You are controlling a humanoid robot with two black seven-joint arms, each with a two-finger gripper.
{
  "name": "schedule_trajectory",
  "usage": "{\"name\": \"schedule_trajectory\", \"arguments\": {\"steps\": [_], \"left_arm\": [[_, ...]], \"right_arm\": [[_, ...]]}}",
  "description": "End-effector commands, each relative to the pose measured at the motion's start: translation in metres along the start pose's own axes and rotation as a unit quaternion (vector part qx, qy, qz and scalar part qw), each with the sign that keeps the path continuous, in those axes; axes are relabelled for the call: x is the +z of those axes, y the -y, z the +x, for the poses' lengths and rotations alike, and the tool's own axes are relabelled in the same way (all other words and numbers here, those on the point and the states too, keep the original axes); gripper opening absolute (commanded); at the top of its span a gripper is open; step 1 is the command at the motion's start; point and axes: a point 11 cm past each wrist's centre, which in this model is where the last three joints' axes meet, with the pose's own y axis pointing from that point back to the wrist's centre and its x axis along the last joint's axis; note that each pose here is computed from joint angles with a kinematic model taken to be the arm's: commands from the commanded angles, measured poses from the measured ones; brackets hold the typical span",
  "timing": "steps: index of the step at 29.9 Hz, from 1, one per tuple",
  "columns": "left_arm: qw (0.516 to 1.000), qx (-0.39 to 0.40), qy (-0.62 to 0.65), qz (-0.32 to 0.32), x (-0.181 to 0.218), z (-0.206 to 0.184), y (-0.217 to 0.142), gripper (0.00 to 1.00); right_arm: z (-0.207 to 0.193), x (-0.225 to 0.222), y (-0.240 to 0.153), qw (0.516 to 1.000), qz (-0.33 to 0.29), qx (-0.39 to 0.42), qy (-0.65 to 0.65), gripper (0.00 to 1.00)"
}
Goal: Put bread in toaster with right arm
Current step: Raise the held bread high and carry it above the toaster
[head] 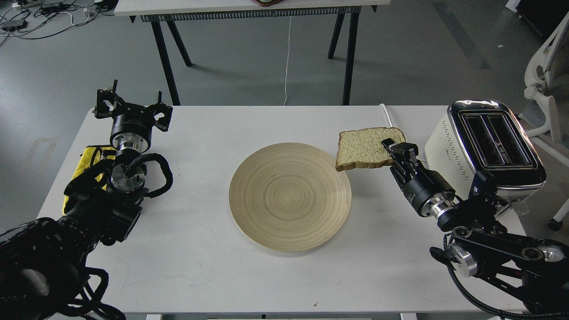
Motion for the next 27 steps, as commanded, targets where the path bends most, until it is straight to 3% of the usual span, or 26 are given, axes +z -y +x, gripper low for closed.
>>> {"name": "schedule_trajectory", "arguments": {"steps": [1, 14, 21, 27], "left_arm": [[1.000, 0.000, 0.000, 0.000, 0.000, 0.000, 0.000, 1.00], [1.000, 0.000, 0.000, -0.001, 0.001, -0.001, 0.001, 1.00], [1.000, 0.000, 0.000, 0.000, 0.001, 0.000, 0.000, 1.00], [1.000, 0.000, 0.000, 0.000, 0.000, 0.000, 0.000, 1.00]], "right_arm": [[0.040, -0.022, -0.009, 0.999, 0.008, 0.026, -0.029, 0.00], [0.207, -0.110, -0.084, 0.952, 0.021, 0.152, -0.266, 0.00], [0.241, -0.132, -0.125, 0.897, 0.006, 0.148, -0.417, 0.00], [0.254, -0.122, -0.156, 0.856, -0.040, 0.116, -0.502, 0.00]]}}
